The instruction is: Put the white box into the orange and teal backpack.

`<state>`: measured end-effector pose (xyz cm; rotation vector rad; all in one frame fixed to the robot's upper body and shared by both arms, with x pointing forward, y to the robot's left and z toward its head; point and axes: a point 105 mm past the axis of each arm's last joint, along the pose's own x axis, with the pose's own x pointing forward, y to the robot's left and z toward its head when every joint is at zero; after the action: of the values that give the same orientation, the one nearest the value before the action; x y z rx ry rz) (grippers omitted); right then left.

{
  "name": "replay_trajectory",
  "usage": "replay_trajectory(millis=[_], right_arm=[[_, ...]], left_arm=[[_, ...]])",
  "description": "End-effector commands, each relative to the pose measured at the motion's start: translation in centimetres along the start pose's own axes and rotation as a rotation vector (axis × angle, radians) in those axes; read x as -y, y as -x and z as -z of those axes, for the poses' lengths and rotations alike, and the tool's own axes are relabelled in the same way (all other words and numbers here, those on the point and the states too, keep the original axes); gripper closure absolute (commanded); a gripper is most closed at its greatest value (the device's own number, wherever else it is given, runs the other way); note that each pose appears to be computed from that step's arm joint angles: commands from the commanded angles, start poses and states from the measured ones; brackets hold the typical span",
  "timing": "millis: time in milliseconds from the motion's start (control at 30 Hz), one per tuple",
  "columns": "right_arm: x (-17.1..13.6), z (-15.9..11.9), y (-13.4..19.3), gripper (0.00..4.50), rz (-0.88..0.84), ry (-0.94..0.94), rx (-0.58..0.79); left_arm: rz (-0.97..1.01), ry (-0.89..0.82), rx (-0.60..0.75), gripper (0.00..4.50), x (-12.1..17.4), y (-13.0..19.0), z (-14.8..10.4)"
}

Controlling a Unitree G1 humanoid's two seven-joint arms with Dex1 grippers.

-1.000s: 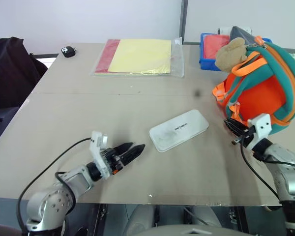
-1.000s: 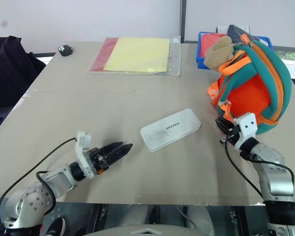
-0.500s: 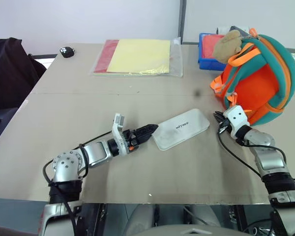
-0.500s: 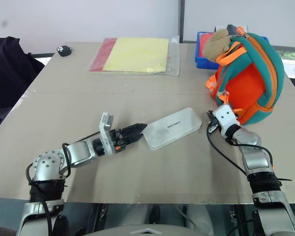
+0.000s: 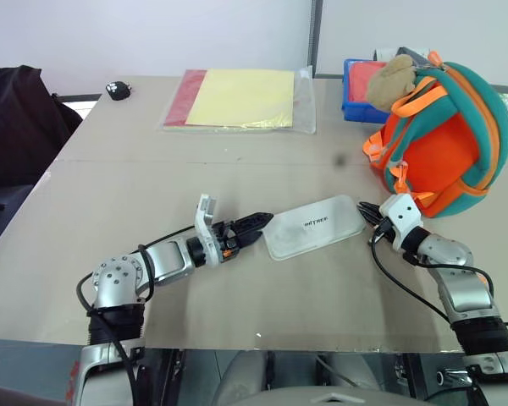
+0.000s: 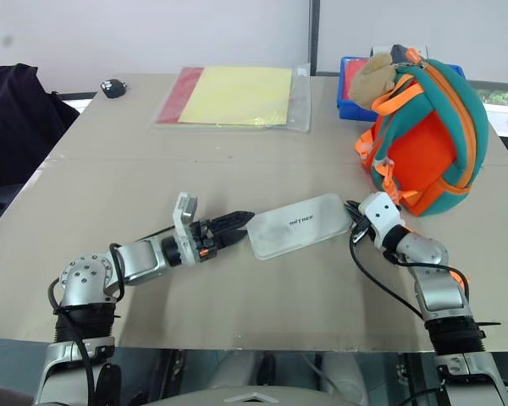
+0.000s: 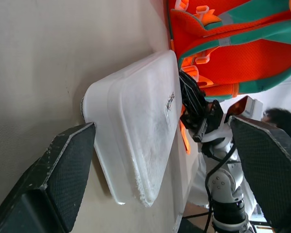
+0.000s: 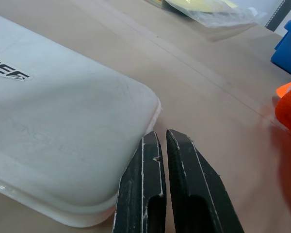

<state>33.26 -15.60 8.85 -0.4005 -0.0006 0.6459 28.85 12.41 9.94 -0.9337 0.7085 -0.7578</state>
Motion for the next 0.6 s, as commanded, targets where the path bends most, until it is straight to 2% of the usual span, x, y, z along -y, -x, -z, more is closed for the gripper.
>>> replay_trajectory(millis=[33, 267, 467, 567, 600], right_arm=[[-2.1, -1.1, -0.7, 4.38, -0.064, -0.012, 0.047], [-2.3, -1.1, -0.7, 4.38, -0.056, -0.024, 0.058], [-3.1, -1.7, -1.1, 4.38, -0.07, -0.032, 0.084], [-3.1, -1.6, -1.1, 4.5, -0.072, -0.028, 0.083], [-3.1, -1.6, -1.1, 4.5, -0.072, -0.026, 0.082]], left_arm=[[-0.143, -0.044, -0.065, 0.0, -1.3, 0.9, 1.5], [-0.318, -0.206, -0.205, 0.0, -1.8, 2.5, 2.5], [-0.227, -0.084, -0.153, 0.0, -1.5, 0.8, 2.7], [-0.214, -0.028, -0.126, 0.77, -1.7, 0.6, 2.5], [-0.209, -0.011, -0.119, 1.35, -1.8, 0.6, 2.4]])
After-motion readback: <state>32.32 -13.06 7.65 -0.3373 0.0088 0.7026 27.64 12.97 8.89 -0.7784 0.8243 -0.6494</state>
